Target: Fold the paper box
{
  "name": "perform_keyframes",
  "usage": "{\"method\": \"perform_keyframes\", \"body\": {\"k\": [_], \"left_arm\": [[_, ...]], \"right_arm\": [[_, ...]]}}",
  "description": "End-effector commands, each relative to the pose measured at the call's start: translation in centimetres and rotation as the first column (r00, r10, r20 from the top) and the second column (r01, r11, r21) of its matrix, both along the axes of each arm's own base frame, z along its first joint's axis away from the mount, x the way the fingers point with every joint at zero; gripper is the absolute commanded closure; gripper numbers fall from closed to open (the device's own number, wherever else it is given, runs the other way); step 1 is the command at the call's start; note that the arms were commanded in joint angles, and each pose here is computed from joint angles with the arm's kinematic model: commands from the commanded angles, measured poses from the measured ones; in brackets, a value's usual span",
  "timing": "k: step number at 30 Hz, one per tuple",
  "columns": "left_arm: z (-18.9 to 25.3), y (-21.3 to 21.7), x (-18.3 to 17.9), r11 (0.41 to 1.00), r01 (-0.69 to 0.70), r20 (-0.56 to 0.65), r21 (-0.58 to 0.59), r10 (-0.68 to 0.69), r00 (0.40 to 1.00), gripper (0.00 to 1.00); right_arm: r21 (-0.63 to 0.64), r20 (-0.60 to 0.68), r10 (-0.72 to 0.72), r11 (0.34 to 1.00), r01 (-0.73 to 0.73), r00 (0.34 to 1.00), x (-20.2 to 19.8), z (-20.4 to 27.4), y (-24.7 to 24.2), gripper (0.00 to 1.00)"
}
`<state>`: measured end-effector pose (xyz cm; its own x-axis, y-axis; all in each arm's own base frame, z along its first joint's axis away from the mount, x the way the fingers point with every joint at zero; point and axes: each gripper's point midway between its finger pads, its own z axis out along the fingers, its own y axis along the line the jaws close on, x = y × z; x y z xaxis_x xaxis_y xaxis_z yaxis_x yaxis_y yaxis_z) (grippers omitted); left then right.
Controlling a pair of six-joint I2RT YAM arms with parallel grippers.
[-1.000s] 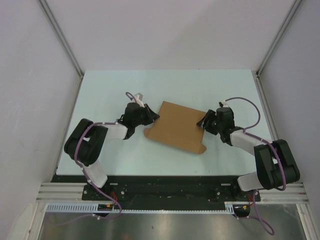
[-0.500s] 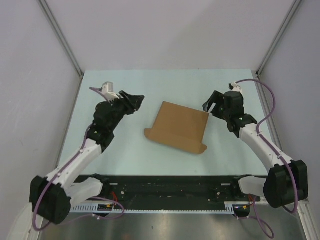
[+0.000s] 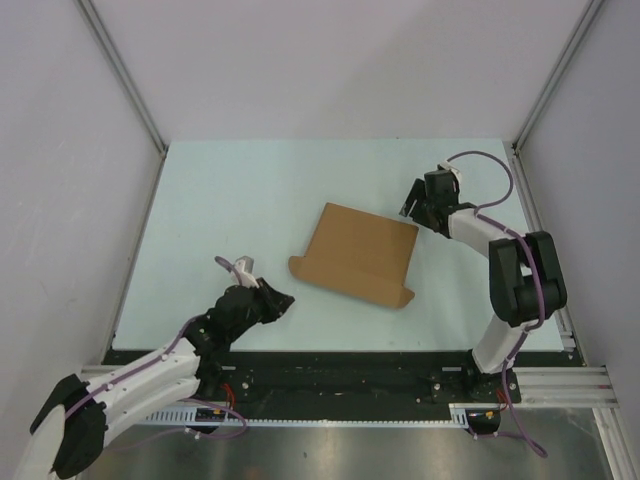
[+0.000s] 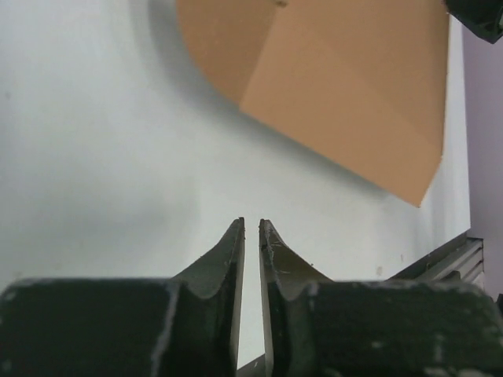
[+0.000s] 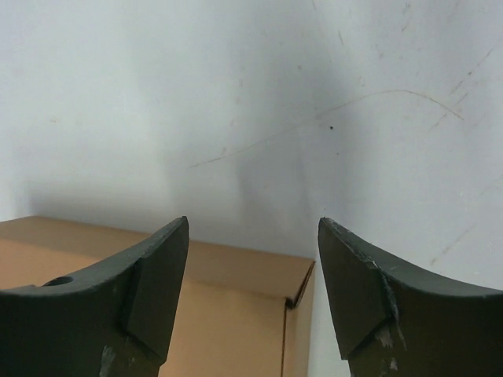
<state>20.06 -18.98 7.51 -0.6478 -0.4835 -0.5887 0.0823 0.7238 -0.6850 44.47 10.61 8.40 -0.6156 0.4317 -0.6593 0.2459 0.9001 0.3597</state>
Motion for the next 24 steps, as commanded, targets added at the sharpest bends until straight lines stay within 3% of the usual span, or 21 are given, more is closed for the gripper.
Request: {"method": "perform_keyframes", "body": {"k": [1, 6, 15, 21, 24], "left_arm": [[0.0, -0.5, -0.3, 0.996, -0.021, -0.024, -0.087, 0.019, 1.000, 0.85], [-1.3, -1.1, -0.9, 0.992, -0.002, -0.053, -0.127, -0.005, 0.999, 0.89], [-3.4, -1.8, 0.2, 0.997, -0.012, -0.097, -0.070, 0.006, 0.995, 0.86], [-2.8, -1.2, 2.3, 0.998, -0.060, -0.073, -0.031, 0.057, 0.996, 0.83], [-2.9, -0.2, 2.8, 0.995, -0.094, -0.082, -0.023, 0.092, 0.992, 0.83]], "right_arm": [[-0.061, -0.073, 0.004, 0.998, -0.008, 0.997, -0.2, -2.6, -0.2, 0.28], [-0.056, -0.149, 0.036, 0.997, -0.044, 0.988, -3.4, -5.0, 1.3, 0.28], [-0.060, -0.262, 0.107, 0.990, -0.127, 0.959, -11.9, -7.5, 4.0, 0.29], [-0.024, -0.261, 0.151, 0.986, -0.162, 0.953, -15.8, -5.6, 5.0, 0.28], [-0.064, -0.142, 0.074, 0.994, -0.084, 0.987, -14.2, -1.7, 2.6, 0.27]]}}
